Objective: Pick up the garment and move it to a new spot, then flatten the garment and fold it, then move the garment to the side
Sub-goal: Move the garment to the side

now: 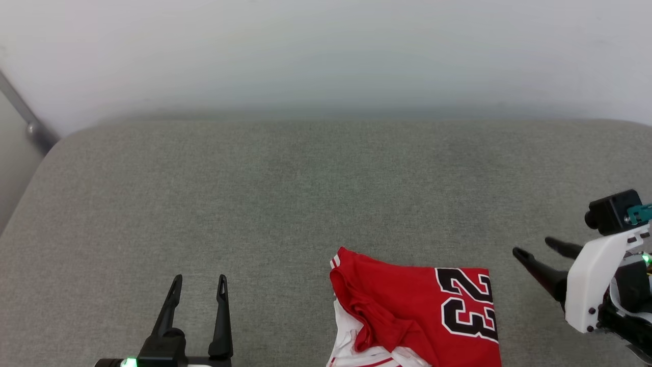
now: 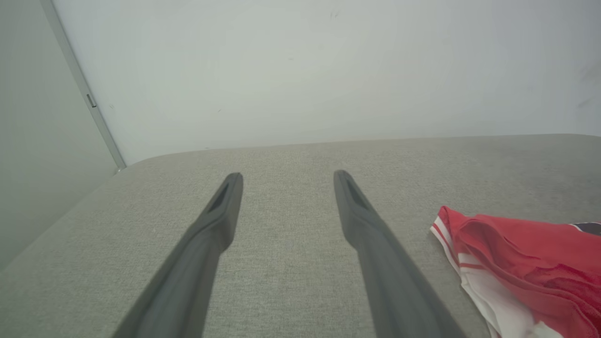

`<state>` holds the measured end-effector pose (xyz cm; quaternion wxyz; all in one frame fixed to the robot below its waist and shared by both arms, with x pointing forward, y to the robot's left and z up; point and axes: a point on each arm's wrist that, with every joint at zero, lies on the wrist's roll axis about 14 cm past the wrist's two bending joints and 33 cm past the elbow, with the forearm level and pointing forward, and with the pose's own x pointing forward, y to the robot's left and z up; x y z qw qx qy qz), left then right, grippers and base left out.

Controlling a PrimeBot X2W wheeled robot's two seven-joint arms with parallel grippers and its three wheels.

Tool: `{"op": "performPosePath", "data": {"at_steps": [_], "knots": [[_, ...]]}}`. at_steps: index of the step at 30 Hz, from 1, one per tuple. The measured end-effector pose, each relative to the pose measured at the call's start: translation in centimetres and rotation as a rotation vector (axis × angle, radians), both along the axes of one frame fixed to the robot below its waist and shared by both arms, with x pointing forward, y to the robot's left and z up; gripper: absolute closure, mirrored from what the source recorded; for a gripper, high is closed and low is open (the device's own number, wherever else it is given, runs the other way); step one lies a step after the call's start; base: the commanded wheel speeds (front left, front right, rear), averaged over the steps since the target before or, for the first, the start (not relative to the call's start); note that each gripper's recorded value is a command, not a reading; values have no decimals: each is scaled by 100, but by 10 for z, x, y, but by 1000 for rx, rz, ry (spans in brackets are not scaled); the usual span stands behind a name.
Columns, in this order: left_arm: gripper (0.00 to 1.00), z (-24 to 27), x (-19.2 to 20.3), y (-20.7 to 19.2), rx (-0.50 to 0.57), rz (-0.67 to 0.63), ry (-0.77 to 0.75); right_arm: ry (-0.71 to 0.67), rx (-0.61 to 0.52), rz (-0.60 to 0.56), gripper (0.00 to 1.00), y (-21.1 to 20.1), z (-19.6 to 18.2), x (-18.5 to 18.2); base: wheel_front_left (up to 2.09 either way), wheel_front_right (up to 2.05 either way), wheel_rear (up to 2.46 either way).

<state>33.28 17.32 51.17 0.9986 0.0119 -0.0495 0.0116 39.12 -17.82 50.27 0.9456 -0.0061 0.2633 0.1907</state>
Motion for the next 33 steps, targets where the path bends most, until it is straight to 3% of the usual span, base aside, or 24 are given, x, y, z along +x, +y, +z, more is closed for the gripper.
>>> {"op": "performPosePath", "data": {"at_steps": [10,18,26,27,28,33], "knots": [[0,-10,23,1,3,-1,31,471,138,60,0,16,-85,-38,0,0,0],[0,-23,42,2,5,1,67,627,235,86,0,43,-124,-42,0,0,0],[0,-31,47,8,9,17,91,677,258,133,0,60,-138,-40,0,0,0],[0,-32,46,8,10,19,94,676,254,137,65,61,-139,-40,0,0,0],[0,-32,46,9,10,21,94,669,253,139,100,61,-139,-39,0,0,0],[0,-28,34,8,-3,29,86,529,221,193,100,67,-110,-34,0,0,0]]}}
